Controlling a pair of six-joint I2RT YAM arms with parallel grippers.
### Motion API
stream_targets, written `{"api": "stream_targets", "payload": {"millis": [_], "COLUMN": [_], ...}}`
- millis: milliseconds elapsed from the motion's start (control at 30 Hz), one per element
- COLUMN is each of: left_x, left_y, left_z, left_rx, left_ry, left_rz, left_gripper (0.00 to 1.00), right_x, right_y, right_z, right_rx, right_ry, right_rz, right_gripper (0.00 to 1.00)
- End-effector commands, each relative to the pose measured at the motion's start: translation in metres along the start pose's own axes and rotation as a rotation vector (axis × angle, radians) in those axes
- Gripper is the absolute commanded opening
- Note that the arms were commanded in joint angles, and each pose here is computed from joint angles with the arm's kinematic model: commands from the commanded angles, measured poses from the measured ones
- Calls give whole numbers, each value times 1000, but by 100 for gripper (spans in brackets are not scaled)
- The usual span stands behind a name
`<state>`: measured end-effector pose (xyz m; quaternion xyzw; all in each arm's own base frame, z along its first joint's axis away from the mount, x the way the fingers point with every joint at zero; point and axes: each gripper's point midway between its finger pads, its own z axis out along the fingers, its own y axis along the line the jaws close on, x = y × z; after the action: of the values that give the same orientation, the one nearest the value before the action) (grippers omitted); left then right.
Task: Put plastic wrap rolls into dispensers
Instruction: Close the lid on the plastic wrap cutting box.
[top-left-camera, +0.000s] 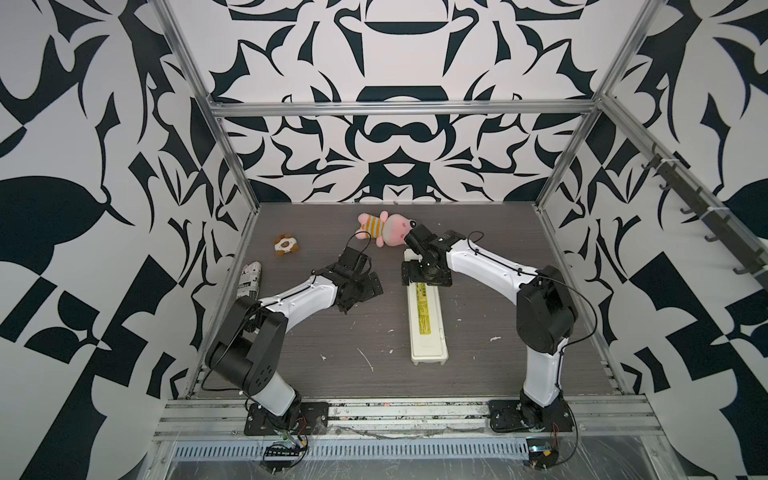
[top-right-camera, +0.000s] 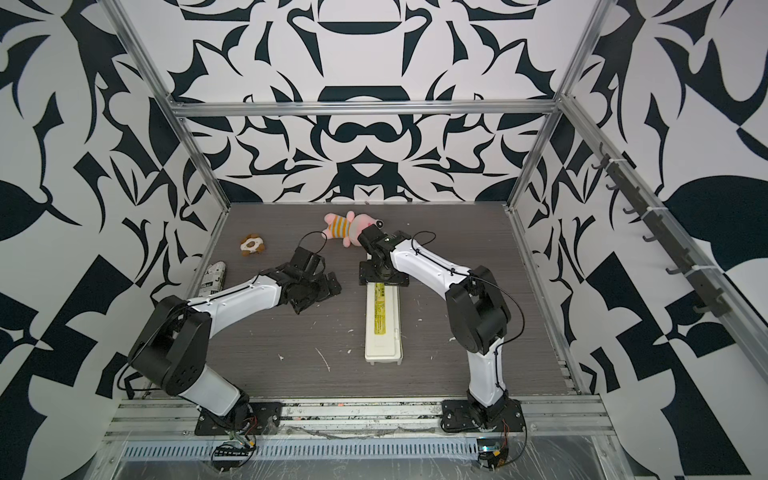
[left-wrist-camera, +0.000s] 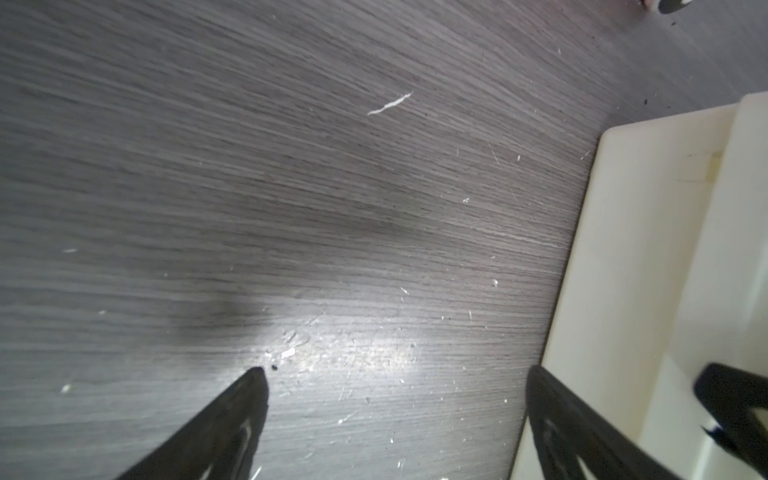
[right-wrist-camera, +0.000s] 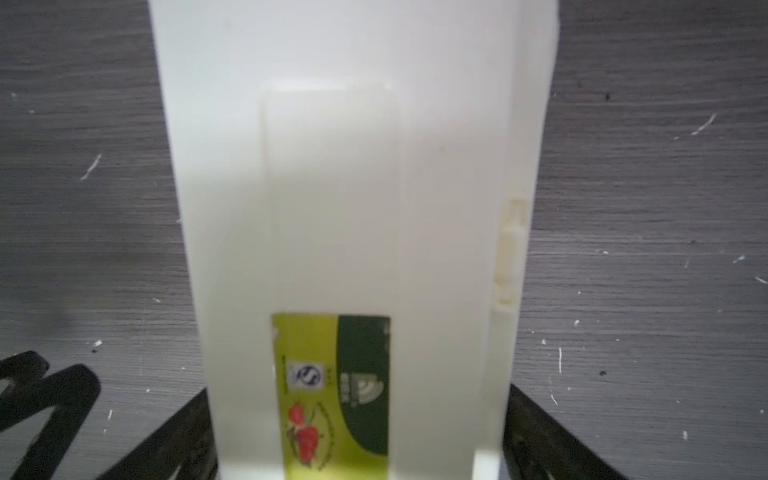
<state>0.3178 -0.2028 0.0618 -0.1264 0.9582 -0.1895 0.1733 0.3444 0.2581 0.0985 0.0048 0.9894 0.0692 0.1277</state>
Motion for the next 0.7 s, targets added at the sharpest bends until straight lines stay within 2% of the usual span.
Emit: {"api": "stream_targets", "payload": {"millis": [0, 100, 267, 667], "left_x": [4, 5, 8, 8], "left_y": [3, 3, 4, 5], "left_z": [2, 3, 7, 5], "left_rx": [2, 7, 13, 8], "left_ry": [16, 20, 34, 28], "left_rz": [-4, -5, -11, -4], "left_gripper": [98, 99, 97, 97], "right_x": [1, 8, 17, 25], "right_y": [3, -3, -20, -6], "right_z": [-21, -23, -21, -22], "right_rx": [-47, -26, 88, 124], "right_ry": [-25, -20, -16, -23], "right_rz": [-12, -28, -72, -126], "right_gripper": [100, 100, 99, 100]}}
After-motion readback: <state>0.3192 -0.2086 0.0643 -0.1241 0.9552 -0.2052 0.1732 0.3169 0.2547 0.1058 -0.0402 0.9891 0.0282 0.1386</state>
